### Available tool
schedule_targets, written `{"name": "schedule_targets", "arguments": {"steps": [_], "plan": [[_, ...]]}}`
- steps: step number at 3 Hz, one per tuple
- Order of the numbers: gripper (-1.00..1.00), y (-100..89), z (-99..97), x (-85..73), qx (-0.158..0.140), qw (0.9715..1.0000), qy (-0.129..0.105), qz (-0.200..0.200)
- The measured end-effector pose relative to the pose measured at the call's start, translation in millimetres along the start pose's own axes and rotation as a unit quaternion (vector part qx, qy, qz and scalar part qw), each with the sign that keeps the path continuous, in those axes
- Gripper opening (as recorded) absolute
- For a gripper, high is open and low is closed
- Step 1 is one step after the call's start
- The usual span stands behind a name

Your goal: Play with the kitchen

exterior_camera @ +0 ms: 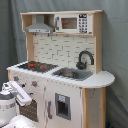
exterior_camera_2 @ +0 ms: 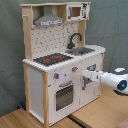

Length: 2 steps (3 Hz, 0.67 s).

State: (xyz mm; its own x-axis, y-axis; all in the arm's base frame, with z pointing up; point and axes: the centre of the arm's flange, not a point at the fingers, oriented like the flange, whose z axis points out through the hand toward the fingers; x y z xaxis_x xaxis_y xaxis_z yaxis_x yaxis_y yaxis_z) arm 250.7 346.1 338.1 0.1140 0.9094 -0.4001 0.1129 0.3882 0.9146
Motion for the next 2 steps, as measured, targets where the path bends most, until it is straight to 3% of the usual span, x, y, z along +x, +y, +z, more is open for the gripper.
{"name": "schedule_targets", "arguments": {"steps": [2], "plan": [[1.0,0.0,19.2,-5.7,-0.003,0.9971,0.029,0.07]]}}
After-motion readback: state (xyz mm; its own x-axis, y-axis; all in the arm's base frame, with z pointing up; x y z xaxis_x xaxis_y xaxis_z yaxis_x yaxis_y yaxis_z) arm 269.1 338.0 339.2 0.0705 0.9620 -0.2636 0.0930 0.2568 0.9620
